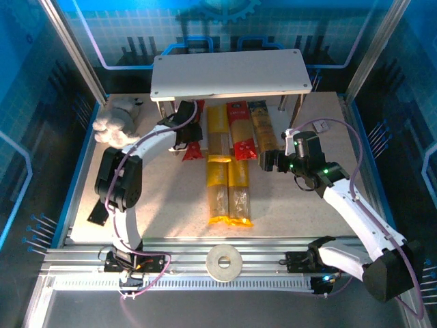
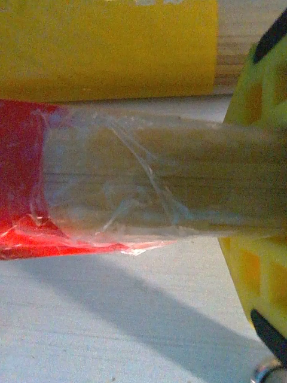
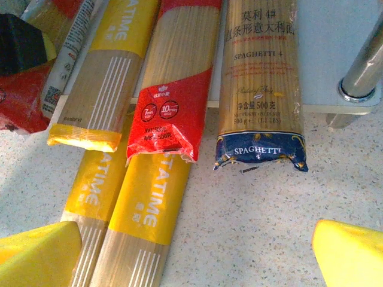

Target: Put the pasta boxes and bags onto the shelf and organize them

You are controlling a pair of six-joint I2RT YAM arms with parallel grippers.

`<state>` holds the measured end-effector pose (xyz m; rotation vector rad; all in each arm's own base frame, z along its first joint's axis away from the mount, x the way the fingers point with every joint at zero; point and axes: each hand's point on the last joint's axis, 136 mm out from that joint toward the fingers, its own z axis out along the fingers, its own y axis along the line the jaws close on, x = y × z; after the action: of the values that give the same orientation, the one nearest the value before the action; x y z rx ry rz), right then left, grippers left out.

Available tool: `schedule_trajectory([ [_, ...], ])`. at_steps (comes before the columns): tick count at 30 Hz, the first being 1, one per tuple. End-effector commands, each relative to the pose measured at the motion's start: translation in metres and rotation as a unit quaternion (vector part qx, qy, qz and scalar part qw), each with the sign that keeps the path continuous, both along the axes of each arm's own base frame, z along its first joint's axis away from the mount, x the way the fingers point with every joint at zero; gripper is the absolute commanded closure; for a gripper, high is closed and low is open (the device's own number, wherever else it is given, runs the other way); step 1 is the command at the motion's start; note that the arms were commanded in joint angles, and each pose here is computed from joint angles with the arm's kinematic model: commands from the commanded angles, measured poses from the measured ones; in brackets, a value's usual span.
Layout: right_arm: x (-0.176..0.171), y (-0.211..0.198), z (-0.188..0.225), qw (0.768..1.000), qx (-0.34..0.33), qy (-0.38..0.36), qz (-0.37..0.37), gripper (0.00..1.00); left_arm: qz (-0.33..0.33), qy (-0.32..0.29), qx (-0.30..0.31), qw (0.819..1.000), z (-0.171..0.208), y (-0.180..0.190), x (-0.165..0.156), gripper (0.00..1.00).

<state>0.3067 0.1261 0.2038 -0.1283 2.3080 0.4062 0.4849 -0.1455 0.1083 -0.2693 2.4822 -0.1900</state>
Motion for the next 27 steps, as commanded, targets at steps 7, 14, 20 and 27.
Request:
schedule_trajectory([
  [7, -0.004, -0.007, 0.012, 1.000, -0.007, -0.014, -0.009, 0.00, 0.027, -0.040, -0.009, 0.999, 0.012, 0.002, 0.028, 0.36],
  [14, -0.006, -0.006, 0.012, 1.000, -0.006, -0.012, -0.006, 0.00, 0.025, -0.053, -0.011, 0.998, 0.025, 0.005, 0.022, 0.01],
  [20, -0.012, -0.003, 0.006, 1.000, -0.004, 0.008, 0.005, 0.00, -0.016, -0.084, -0.032, 0.996, 0.052, -0.008, 0.002, 0.01],
  [27, -0.034, 0.010, -0.011, 0.998, -0.005, 0.051, 0.036, 0.00, -0.071, -0.103, -0.017, 0.992, 0.063, -0.039, -0.072, 0.01],
])
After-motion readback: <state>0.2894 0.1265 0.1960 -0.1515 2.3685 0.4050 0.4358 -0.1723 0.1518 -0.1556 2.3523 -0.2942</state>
